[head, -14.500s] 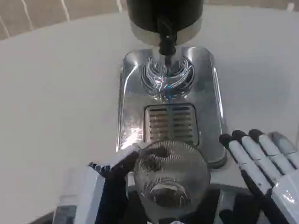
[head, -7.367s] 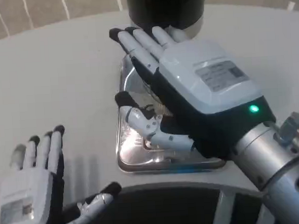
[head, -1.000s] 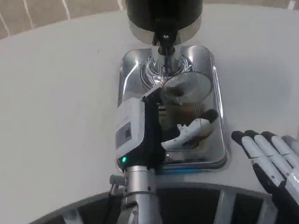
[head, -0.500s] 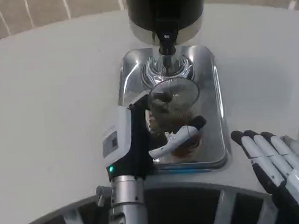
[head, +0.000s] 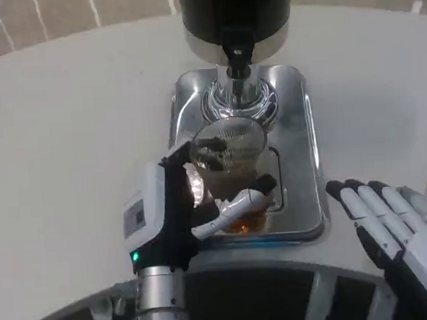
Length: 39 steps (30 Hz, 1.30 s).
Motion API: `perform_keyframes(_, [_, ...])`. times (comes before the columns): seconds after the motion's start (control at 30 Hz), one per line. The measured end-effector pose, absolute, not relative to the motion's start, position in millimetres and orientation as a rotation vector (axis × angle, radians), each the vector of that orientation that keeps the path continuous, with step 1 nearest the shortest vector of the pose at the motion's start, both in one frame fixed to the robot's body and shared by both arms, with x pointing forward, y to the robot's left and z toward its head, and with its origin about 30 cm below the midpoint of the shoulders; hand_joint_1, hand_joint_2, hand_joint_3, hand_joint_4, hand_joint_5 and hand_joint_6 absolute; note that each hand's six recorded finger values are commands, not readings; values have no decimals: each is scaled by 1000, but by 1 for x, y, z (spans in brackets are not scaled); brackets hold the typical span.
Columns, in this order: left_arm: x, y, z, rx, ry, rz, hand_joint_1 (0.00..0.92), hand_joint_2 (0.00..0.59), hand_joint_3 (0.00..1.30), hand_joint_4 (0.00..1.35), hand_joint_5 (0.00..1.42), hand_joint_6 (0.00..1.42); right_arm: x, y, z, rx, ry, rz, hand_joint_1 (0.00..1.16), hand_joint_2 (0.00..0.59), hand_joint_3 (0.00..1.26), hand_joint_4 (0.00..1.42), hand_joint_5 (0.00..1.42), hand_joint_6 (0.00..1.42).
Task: Grasp the cup under the faucet to collect the drink, then remove the cup.
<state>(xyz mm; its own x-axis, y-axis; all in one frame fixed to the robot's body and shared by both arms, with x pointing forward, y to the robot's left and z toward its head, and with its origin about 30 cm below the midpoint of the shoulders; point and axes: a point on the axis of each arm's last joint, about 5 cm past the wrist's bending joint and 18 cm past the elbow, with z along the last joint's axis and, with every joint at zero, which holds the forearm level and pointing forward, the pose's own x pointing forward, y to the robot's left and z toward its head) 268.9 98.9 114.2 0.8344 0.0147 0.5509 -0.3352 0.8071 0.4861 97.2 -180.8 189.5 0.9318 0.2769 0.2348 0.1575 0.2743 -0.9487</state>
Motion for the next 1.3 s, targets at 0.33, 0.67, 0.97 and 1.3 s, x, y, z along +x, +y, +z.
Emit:
perform_keyframes(0.33, [239,121,114,651,-594,174,667,81,1124,1265,1391,1424,108,-184,194,-1346,-430,40,551,455,0,0,0,0])
perform_keyframes(0.67, [207,135,112,686,-601,177,669,80,1135,1264,1391,1424,119,-184,200,-1380,-459,35,444,518,0,0,0,0])
perform_keyframes(0.97, [178,136,123,762,-715,125,669,80,1137,1250,1393,1424,118,-184,200,-1378,-452,67,317,569,0,0,0,0])
perform_keyframes(1.3, [156,135,118,795,-718,33,669,80,1126,1250,1391,1424,106,-178,200,-1346,-503,63,303,572,0,0,0,0])
